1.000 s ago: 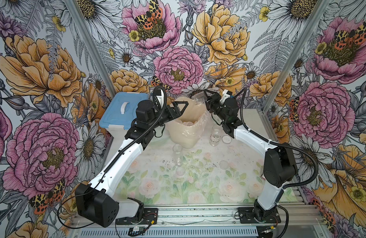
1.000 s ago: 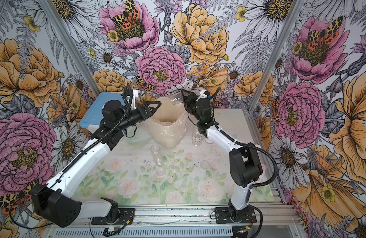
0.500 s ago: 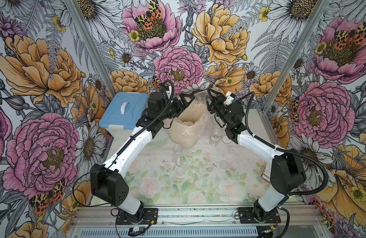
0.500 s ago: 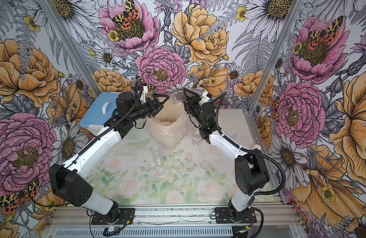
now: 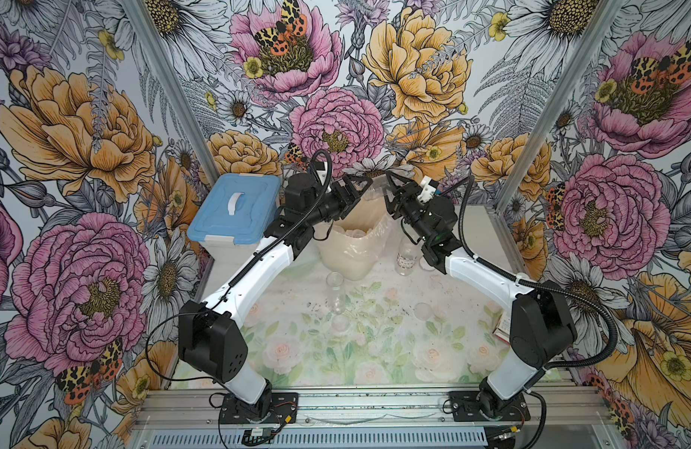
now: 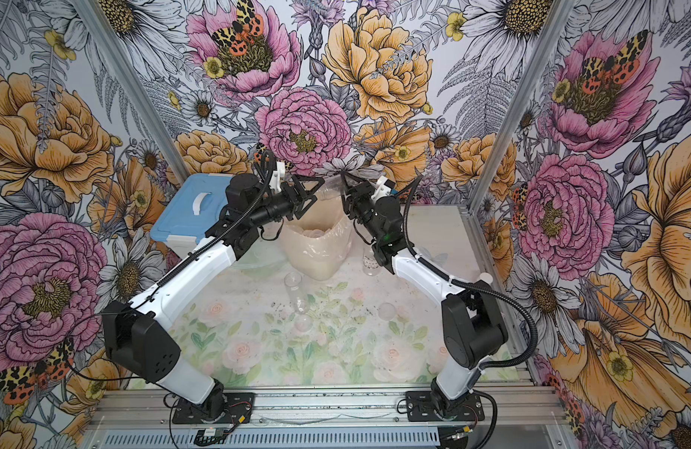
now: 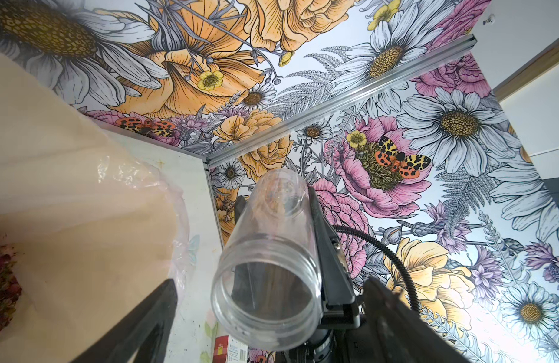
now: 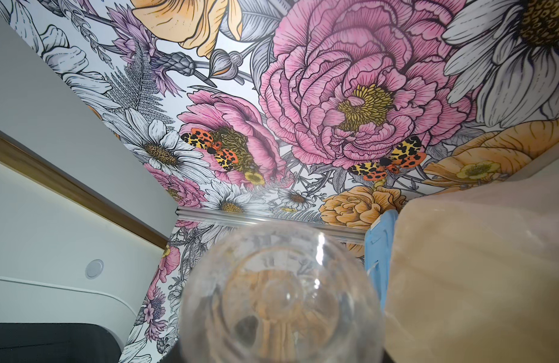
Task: Empty the moldy dried flower tea in the jars
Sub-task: Place the jar at the center of the board.
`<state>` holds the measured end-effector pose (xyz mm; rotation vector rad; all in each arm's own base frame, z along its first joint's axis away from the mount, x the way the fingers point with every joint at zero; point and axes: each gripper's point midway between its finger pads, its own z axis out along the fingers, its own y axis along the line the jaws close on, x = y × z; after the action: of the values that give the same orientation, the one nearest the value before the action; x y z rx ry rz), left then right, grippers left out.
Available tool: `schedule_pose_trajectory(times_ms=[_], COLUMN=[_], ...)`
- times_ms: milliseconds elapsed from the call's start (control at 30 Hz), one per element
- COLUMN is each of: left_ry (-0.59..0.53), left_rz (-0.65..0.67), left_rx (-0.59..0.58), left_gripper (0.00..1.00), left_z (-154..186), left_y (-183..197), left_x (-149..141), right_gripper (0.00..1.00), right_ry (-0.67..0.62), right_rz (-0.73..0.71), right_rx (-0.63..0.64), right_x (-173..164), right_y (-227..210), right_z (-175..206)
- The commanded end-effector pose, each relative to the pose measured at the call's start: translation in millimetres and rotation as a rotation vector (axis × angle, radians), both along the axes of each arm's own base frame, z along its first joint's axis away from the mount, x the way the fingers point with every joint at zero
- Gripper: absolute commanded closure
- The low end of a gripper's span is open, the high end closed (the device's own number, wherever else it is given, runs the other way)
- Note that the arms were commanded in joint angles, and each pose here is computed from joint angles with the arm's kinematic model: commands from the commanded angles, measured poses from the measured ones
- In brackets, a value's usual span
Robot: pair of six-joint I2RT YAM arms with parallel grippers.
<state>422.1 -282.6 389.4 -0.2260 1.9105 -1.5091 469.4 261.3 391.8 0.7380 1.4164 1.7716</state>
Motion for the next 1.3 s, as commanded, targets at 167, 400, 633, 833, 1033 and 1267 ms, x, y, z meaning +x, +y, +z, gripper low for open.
schedule_pose_trajectory(times_ms=[167, 400, 633, 833, 1033, 1267], left_ry=[-0.012, 0.002, 0.033, 0.049, 0.056, 0.043], left_rz=[-0.035, -0.043, -0.061, -0.05, -0.036, -0.019], left_rx=[-0.026, -0.035, -0.041, -0.01, 0.031, 0.073], left_gripper=[0.17, 0.24, 0.35, 0.49, 0.61, 0.66], left_z=[6, 3, -5, -13, -18, -19], left_y=[-13, -18, -24, -23, -20, -15], left_x=[5, 9, 12, 14, 13, 11], right_gripper=[0.91, 0.91, 0.91, 0.91, 0.85, 0.52], right_ry=[-0.033, -0.027, -0.023, -0.016, -0.015, -0.019], right_rz=[0.022, 0.033, 0.037, 0.033, 0.025, 0.016], right_rx=[0.017, 0.013, 0.011, 0.007, 0.006, 0.005], right_x=[-7, -8, -7, -6, -6, -6], right_y=[8, 14, 17, 17, 16, 12], right_z=[9, 5, 2, -1, -3, -3])
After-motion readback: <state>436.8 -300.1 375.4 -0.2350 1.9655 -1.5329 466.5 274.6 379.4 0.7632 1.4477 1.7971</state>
